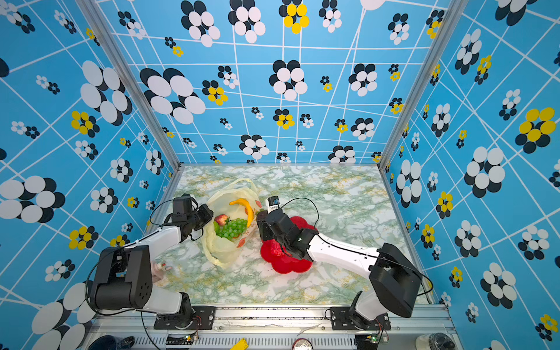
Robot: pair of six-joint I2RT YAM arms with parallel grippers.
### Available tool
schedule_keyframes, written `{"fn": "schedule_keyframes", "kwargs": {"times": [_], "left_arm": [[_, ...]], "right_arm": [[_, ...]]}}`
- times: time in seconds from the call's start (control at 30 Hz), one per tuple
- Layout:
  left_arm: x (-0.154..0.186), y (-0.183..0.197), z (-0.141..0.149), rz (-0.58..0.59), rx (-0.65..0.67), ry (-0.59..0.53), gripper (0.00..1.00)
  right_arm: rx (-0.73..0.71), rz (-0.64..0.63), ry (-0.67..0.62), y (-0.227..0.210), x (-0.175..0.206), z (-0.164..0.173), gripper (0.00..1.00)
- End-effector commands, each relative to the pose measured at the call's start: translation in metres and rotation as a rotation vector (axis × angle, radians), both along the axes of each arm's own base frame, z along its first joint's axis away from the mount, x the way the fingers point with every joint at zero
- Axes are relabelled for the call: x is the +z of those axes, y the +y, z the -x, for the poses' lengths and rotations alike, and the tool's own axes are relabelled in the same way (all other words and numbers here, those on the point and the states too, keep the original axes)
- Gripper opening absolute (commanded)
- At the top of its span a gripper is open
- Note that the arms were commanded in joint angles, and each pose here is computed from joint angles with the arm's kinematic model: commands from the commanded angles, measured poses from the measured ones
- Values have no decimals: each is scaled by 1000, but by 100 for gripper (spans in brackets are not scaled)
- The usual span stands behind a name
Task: Take fruits out of the plastic bag
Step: Place the fruit on the plate.
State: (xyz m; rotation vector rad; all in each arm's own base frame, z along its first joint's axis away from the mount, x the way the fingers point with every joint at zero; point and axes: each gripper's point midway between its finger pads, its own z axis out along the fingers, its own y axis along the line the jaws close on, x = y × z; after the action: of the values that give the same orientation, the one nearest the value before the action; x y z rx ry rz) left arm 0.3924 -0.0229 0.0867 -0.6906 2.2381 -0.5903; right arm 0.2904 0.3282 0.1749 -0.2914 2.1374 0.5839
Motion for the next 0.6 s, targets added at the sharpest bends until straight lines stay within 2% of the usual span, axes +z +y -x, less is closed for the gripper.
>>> {"fn": "schedule_keyframes", "kwargs": {"times": [0.0,0.3,0.57], "left_arm": [[-4,1,7,-28,-9,7,0],[-1,1,6,-20,-8,-4,0],[-1,3,8,-31,1,-2,0]], "right_arm": [[-70,48,-30,-29,-3,10,50],[-75,97,-7,-57,-26,60,50],[-63,119,38,-75,-62,95,50]]}}
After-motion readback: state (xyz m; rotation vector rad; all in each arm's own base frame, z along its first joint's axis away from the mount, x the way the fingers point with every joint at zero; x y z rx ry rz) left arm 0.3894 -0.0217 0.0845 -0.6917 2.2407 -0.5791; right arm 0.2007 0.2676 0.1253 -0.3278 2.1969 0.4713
